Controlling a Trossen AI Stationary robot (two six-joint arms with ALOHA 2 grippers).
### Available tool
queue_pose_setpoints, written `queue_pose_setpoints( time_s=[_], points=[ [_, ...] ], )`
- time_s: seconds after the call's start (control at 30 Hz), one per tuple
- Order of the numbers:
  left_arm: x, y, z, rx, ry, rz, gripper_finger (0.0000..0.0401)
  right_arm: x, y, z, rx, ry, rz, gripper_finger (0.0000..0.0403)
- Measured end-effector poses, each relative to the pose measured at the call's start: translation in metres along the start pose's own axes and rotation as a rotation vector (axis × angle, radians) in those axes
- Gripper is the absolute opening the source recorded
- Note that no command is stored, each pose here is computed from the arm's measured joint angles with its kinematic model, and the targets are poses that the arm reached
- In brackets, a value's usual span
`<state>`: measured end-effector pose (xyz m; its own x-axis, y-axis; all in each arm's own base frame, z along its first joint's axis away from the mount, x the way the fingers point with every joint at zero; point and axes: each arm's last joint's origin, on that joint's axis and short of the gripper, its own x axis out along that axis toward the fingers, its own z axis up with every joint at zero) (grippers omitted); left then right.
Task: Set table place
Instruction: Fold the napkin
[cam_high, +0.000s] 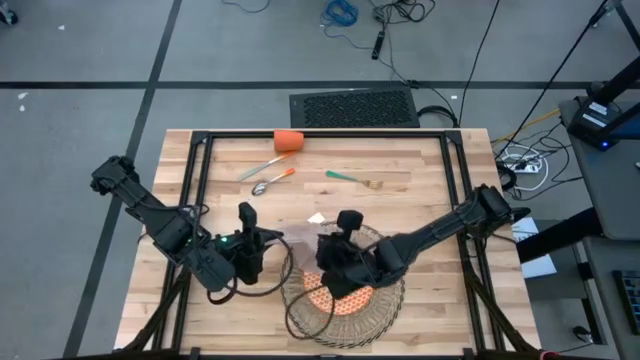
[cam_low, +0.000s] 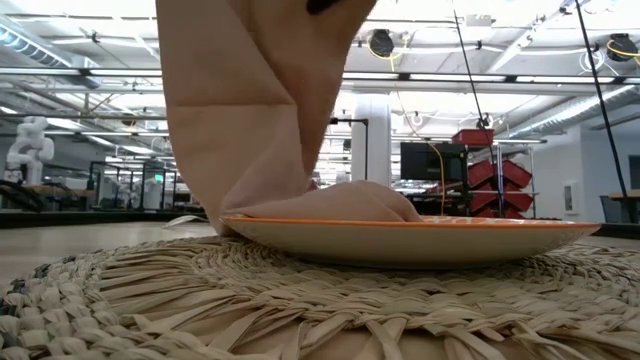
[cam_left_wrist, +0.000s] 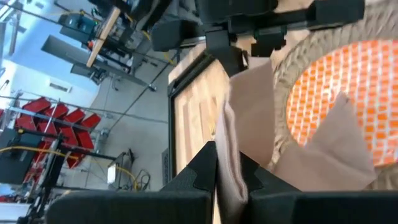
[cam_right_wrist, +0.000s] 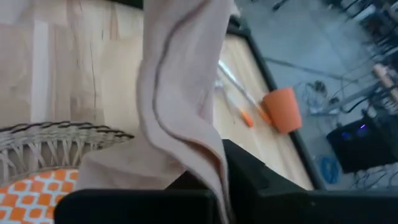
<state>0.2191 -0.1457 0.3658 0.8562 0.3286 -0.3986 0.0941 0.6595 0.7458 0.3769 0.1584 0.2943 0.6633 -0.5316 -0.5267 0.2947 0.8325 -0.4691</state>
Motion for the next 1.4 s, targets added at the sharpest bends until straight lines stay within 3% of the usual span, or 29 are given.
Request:
queue_pose_setpoints(
  time_s=[0.23, 0.5, 0.77, 0.93, 1.13, 1.4],
  points=[
    [-0.035, 0.013, 0.024, -0.042, -0.141, -0.012, 0.0000, -0.053, 0.005, 0.018, -0.042, -0.118, -0.087, 0.0000],
    [-0.080, 0.033, 0.047, -0.048, -0.299, 0.009, 0.0000, -0.116, -0.009, 0.044, -0.055, -0.252, -0.190, 0.0000],
    [-0.092, 0.039, 0.074, 0.008, -0.324, 0.063, 0.0000, -0.160, -0.034, 0.070, -0.063, -0.346, -0.216, 0.0000],
    [-0.076, 0.042, 0.080, 0.060, -0.247, 0.132, 0.0000, -0.155, -0.046, 0.077, -0.060, -0.337, -0.181, 0.0000],
    [-0.043, 0.060, 0.062, 0.030, -0.085, 0.176, 0.0000, -0.130, -0.060, 0.075, -0.057, -0.252, -0.172, 0.0000],
    [-0.004, 0.077, 0.035, -0.032, 0.075, 0.106, 0.0000, -0.091, -0.087, 0.063, 0.023, -0.062, -0.118, 0.0000]
  ],
)
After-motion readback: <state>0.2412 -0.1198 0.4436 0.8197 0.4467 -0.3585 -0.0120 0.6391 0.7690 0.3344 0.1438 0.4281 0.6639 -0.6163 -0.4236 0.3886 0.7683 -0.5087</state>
